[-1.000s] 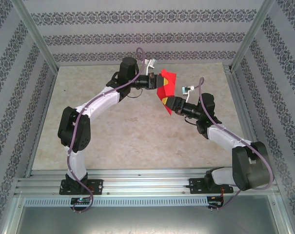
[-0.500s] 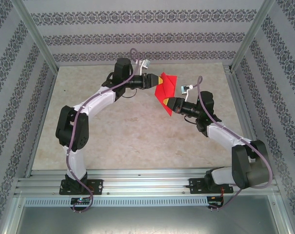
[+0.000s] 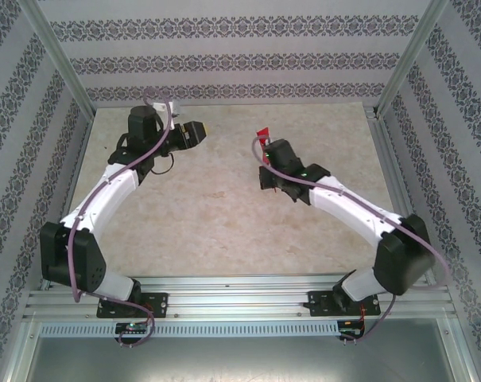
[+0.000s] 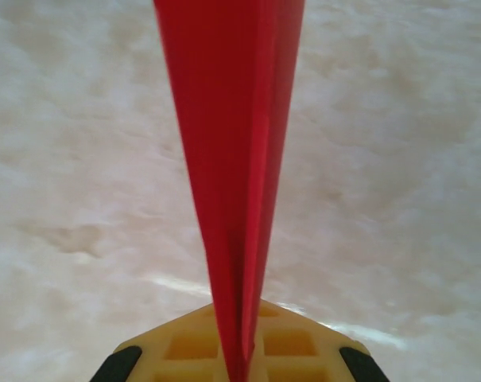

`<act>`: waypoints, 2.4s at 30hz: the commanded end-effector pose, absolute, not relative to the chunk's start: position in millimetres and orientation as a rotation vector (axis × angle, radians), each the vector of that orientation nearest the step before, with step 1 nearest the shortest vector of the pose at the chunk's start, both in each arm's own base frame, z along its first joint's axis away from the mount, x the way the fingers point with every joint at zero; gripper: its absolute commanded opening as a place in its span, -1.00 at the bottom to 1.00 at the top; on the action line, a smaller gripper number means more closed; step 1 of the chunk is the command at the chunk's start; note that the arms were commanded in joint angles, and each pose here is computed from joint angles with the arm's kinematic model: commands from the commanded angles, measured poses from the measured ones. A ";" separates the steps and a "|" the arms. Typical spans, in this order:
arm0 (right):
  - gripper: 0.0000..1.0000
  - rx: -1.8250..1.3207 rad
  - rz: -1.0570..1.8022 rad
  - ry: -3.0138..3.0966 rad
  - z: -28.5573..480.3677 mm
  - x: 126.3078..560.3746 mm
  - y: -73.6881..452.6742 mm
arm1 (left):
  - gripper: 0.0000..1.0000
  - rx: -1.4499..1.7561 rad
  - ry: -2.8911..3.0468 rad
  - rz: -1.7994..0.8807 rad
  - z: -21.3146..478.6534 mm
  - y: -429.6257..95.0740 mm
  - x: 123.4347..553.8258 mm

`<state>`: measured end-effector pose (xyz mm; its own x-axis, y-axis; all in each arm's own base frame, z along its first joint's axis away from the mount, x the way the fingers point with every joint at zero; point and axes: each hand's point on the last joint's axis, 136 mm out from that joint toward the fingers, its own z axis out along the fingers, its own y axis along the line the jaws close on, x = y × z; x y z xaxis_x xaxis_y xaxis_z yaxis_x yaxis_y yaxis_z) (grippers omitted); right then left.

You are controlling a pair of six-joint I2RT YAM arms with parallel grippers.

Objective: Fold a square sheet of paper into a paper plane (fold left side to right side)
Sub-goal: Turn over the paper at the center of the table, then fold the wing for the fifth time at the center of the table.

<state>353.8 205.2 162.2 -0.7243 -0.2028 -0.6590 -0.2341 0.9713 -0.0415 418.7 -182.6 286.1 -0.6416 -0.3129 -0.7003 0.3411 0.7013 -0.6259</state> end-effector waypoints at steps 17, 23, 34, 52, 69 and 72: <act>-0.19 -0.794 -0.623 2.619 46.4 356.7 235.7 | 0.43 -0.306 2.304 -0.573 183.1 -102.0 398.1; 0.37 -0.699 -0.093 2.646 80.1 322.7 255.8 | 0.43 -0.188 2.291 -0.905 164.8 -150.0 407.0; 0.49 -0.188 0.479 2.388 161.2 362.3 194.9 | 0.38 0.010 2.374 -1.381 100.9 -305.2 401.6; 0.25 -0.094 0.868 2.451 109.1 363.4 177.0 | -0.57 0.078 2.453 -1.409 58.2 -349.6 419.1; 0.19 -0.368 1.063 2.339 103.1 385.6 191.4 | -0.98 0.559 2.353 -1.545 105.7 -335.2 362.0; 0.15 -0.371 1.138 2.311 104.6 387.4 198.0 | -0.99 0.581 2.349 -1.558 106.4 -335.4 358.5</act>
<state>377.5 188.8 88.0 -0.8612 -0.0012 -0.5082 -0.3730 0.6808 0.6304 373.2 -339.9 102.5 -0.9028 0.1294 -0.4101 0.4265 0.3915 -0.8154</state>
